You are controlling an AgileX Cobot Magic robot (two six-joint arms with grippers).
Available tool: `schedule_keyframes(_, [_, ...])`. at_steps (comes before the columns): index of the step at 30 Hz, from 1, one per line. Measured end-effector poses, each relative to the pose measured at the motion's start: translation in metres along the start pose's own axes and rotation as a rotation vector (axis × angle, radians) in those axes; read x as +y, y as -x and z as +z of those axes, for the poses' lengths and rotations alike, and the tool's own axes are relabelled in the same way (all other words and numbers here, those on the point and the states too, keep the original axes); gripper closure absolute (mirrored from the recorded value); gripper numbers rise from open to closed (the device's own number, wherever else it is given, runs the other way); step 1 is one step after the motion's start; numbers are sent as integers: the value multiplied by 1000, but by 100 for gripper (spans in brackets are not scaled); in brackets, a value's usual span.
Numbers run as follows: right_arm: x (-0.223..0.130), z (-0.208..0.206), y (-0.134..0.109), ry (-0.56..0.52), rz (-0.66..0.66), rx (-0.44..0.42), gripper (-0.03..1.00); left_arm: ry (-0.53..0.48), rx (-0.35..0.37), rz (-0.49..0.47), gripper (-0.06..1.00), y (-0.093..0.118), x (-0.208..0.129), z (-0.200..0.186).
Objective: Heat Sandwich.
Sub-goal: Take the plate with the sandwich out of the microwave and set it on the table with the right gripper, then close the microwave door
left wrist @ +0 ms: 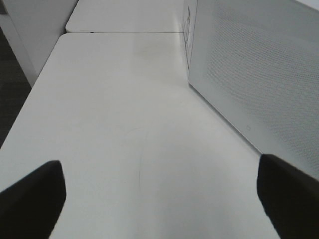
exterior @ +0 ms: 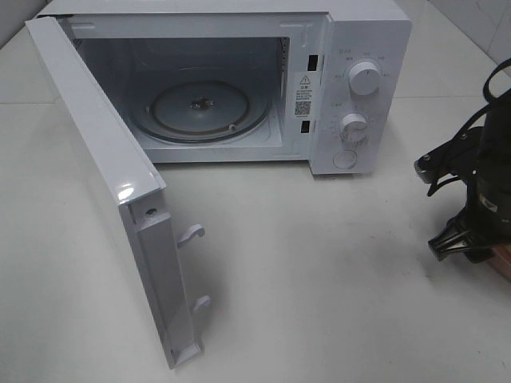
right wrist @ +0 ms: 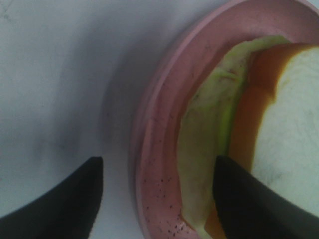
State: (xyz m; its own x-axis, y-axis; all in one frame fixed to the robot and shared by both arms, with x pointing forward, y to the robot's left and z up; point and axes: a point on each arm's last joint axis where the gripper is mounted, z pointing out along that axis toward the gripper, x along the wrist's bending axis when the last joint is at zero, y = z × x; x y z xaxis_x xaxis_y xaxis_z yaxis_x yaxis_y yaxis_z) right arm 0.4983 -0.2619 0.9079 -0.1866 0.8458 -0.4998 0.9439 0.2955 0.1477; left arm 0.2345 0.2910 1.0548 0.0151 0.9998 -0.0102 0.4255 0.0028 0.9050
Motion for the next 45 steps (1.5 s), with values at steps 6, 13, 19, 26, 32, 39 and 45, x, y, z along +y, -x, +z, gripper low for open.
schedule_keyframes(6, [-8,-25,9,-12,-16,64,19,0,0,0,-3,0,0,0])
schedule_keyframes(13, [-23,-58,20,-10,13,145,18,0,0,0,-3,0,0,0])
schedule_keyframes(19, [-39,-88,31,19,50,218,18,0,0,0,-3,0,0,0])
schedule_keyframes(26, [-64,-122,44,84,79,297,20,0,0,0,-3,0,0,0])
schedule_keyframes(32, [-88,-145,56,148,108,313,20,0,0,0,-3,0,0,0])
schedule_keyframes(39, [-122,-168,72,250,160,310,20,0,0,0,-3,0,0,0])
schedule_keyframes(45, [-142,-180,79,330,190,309,20,0,0,0,-3,0,0,0])
